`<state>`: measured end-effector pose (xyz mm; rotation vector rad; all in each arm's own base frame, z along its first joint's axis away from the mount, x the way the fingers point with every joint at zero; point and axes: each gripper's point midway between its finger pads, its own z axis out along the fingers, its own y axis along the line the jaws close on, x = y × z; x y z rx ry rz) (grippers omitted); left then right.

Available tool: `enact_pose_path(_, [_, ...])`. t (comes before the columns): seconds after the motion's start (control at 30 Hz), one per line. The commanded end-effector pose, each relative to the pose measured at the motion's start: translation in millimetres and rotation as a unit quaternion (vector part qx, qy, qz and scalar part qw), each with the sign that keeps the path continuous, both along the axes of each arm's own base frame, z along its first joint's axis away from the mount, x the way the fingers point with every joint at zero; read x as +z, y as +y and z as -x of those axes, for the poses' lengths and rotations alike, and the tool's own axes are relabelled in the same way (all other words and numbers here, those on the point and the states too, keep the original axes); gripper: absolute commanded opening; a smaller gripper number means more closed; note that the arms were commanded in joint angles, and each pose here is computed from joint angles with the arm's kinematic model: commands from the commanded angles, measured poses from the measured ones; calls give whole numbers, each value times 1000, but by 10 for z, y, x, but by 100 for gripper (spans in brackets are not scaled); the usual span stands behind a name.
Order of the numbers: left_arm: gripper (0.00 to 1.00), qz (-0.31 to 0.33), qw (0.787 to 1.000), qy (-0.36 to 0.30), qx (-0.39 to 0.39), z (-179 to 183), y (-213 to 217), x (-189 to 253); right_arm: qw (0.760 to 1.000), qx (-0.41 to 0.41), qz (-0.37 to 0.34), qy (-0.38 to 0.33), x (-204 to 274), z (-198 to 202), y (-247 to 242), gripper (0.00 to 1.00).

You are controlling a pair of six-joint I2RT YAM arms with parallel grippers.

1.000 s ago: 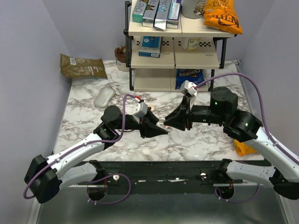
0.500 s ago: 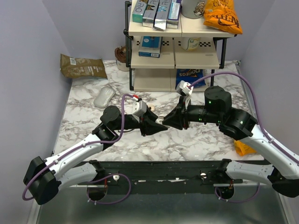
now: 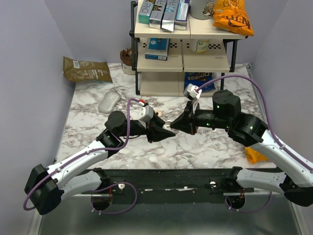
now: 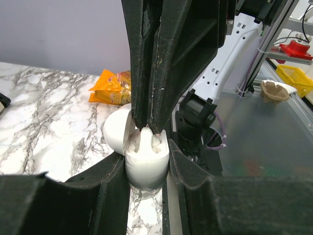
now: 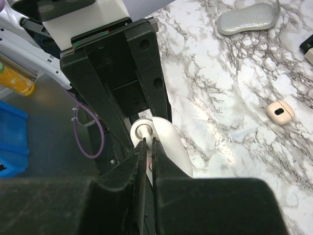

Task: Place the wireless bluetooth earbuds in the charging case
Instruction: Insert the left earbud into the left side groove of the charging case.

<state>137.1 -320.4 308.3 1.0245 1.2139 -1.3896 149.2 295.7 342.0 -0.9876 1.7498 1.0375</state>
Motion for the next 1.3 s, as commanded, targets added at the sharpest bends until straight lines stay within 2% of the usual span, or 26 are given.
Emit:
enact_pose_path(0.0, [0, 29, 999, -31, 3, 20, 6, 216, 1000, 10, 16, 1, -96, 30, 24, 8])
enact_pose_path(0.13, [0, 27, 999, -31, 8, 2, 6, 196, 999, 33, 12, -5, -69, 111, 36, 1])
enact_pose_path(0.27, [0, 28, 999, -33, 14, -15, 10, 202, 998, 62, 12, -6, -62, 220, 54, 1])
enact_pose_path(0.57, [0, 35, 998, -38, 28, -55, 23, 237, 997, 69, 20, -4, -92, 258, 33, 2])
enact_pose_path(0.67, [0, 37, 998, -39, 31, -56, 34, 254, 998, 59, 30, 1, -140, 231, 22, 8])
enact_pose_path(0.77, [0, 40, 998, -41, 35, -58, 46, 258, 998, 47, 32, 0, -137, 203, 3, 24])
enact_pose_path(0.8, [0, 39, 998, -40, 36, -56, 51, 244, 999, 43, 24, -9, -76, 198, -20, 33])
enact_pose_path(0.9, [0, 36, 998, -39, 35, -46, 53, 212, 999, 23, -3, -27, 107, 177, -66, 44])
enact_pose_path(1.0, [0, 33, 998, -36, 37, -51, 60, 181, 998, 8, -32, -49, 377, 191, -154, 48])
enact_pose_path(1.13, [0, 34, 998, -38, 34, -33, 67, 181, 993, -86, -47, -72, 527, -39, -352, 46])
enact_pose_path(1.17, [0, 33, 998, -39, 32, -24, 69, 170, 987, -135, -46, -73, 525, -170, -445, 42])
enact_pose_path(1.2, [0, 34, 998, -40, 30, -13, 71, 172, 985, -153, -45, -72, 512, -226, -474, 35])
enact_pose_path(1.27, [0, 37, 998, -45, 24, 19, 77, 179, 984, -167, -31, -63, 420, -296, -451, 30])
